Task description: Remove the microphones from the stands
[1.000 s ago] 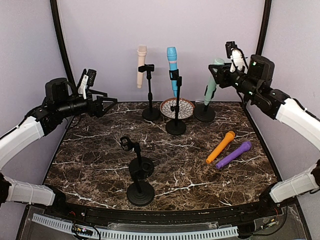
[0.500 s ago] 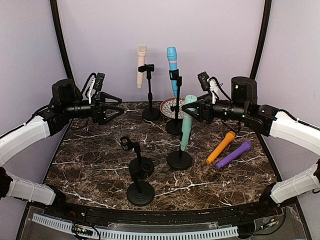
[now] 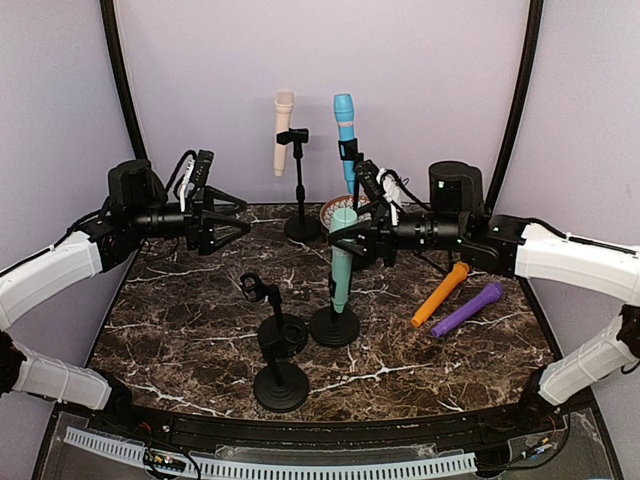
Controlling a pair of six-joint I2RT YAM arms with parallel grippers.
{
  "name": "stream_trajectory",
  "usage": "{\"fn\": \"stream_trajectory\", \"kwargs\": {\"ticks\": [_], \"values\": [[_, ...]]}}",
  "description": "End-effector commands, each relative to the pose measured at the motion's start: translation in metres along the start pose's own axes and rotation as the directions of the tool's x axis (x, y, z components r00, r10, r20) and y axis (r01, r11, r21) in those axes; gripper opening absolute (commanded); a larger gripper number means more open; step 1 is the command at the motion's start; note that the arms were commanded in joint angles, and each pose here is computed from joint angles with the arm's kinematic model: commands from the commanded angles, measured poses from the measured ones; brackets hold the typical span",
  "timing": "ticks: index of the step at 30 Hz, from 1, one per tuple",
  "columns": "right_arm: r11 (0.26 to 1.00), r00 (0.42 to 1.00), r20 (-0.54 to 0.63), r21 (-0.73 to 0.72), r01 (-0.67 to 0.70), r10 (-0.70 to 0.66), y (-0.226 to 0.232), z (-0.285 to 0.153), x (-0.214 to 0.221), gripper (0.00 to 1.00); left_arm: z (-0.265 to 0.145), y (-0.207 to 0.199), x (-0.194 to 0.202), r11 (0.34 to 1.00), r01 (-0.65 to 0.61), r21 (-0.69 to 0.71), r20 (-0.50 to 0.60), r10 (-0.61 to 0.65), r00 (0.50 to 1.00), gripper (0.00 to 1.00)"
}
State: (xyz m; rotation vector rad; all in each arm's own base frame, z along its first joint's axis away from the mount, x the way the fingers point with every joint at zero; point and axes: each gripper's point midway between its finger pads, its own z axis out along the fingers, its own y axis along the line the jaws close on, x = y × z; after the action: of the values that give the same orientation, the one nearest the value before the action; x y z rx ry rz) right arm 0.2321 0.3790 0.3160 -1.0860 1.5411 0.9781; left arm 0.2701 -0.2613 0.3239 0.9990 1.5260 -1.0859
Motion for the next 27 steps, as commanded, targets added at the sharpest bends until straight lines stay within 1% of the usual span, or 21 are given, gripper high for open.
{"fn": "stream_trajectory", "kwargs": {"ticks": [1,3,4,5,8,9,12,14,18,22,24,27], "values": [[0.998,0.994,0.083,0.026,0.064,-0.066,0.004,-0.006,-0.029,0.52,0.000,-0.003,0.006,1.000,-0.021,0.011,-0.014,0.021,1.000,0.89],[0.997,0.995,0.088,0.058,0.050,-0.055,0.001,-0.012,-0.027,0.71,0.000,-0.003,0.006,1.000,-0.021,0.011,-0.014,0.021,1.000,0.89],[0.997,0.995,0.099,0.077,0.021,-0.028,-0.001,-0.016,-0.027,0.79,0.000,-0.004,0.005,1.000,-0.020,0.013,-0.012,0.020,1.000,0.89],[0.995,0.993,0.114,0.098,0.001,-0.012,-0.002,-0.021,-0.027,0.85,0.000,-0.004,0.005,1.000,-0.021,0.014,-0.010,0.021,1.000,0.89],[0.982,0.985,0.168,0.178,-0.065,0.035,-0.008,-0.032,-0.026,0.96,0.002,-0.002,0.005,1.000,-0.016,0.009,-0.008,0.016,1.000,0.90],[0.974,0.982,0.185,0.208,-0.087,0.048,-0.009,-0.034,-0.027,0.97,0.004,-0.001,0.003,1.000,-0.017,0.005,-0.009,0.017,1.000,0.90],[0.947,0.978,0.194,0.296,-0.127,0.071,-0.005,-0.035,-0.025,0.99,0.010,0.007,0.006,1.000,0.001,-0.009,-0.029,-0.001,1.000,0.90],[0.912,0.977,0.195,0.378,-0.159,0.089,-0.003,-0.036,-0.025,0.99,0.011,0.009,0.004,1.000,0.003,-0.022,-0.028,-0.003,1.000,0.89],[0.812,0.969,0.181,0.533,-0.238,0.166,-0.007,-0.039,-0.020,0.99,0.010,0.011,0.005,0.999,0.003,-0.046,-0.022,-0.004,1.000,0.90],[0.702,0.963,0.159,0.659,-0.268,0.218,-0.013,-0.040,-0.005,0.98,0.009,0.010,0.006,0.999,0.007,-0.051,-0.017,-0.008,1.000,0.90],[0.683,0.960,0.155,0.677,-0.274,0.231,-0.014,-0.034,-0.003,0.93,0.009,0.009,0.003,0.999,-0.002,-0.051,-0.009,0.001,1.000,0.90],[0.676,0.960,0.147,0.684,-0.273,0.238,-0.014,-0.025,-0.005,0.80,0.010,0.007,-0.001,0.999,-0.014,-0.050,0.000,0.014,1.000,0.90]]}}
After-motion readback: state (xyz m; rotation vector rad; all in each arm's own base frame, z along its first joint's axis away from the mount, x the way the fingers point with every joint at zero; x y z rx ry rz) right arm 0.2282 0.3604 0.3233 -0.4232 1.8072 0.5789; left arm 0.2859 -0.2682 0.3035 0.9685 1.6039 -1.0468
